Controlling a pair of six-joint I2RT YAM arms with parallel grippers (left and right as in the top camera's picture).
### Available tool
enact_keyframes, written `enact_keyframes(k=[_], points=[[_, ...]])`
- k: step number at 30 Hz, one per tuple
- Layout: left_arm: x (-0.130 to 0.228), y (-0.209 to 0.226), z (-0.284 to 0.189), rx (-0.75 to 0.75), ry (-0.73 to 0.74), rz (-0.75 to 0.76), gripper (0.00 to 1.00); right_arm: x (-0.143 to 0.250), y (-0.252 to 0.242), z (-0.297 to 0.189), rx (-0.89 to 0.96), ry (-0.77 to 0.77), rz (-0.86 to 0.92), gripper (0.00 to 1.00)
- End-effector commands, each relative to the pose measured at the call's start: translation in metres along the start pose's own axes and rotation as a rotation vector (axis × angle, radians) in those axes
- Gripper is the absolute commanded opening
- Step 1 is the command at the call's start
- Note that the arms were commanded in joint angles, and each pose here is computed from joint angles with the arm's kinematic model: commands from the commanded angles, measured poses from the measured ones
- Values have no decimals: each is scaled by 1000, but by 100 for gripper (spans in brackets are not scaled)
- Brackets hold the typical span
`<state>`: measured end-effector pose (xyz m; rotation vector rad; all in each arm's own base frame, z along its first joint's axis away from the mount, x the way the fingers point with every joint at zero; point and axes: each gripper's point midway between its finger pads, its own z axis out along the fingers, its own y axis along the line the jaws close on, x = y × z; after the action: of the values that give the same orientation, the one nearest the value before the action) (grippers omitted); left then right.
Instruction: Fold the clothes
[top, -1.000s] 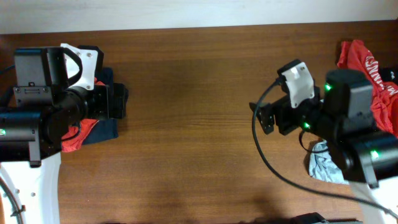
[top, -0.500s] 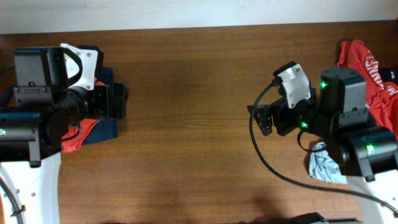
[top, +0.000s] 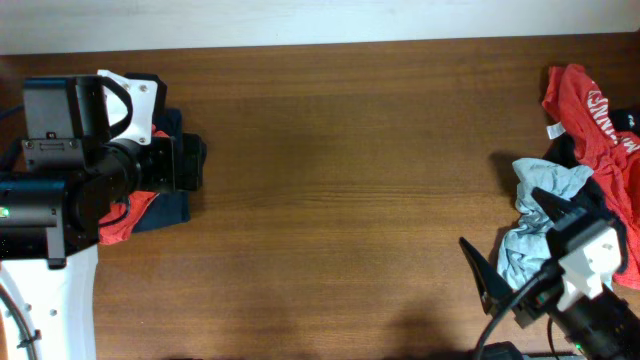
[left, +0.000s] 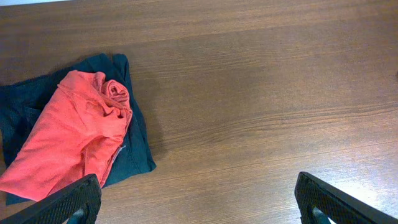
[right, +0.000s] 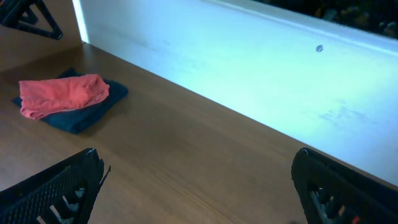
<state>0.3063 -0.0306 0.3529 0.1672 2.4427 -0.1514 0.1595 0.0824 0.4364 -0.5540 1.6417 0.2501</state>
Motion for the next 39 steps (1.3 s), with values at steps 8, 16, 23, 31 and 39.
enact_keyframes(k=[8,16,23,31,39], points=[[-1,-1,-2,-2,-5,23,99,17,-2,-6,32,61,15,99],[-1,-1,-2,-2,-5,23,99,70,-33,15,192,226,36,99],[-1,-1,-2,-2,-5,23,99,162,-44,62,248,270,94,99],[-1,-1,-2,-2,-5,23,99,242,-29,71,228,187,116,99],[-1,-1,-2,-2,-5,23,99,277,-23,71,237,173,115,99]])
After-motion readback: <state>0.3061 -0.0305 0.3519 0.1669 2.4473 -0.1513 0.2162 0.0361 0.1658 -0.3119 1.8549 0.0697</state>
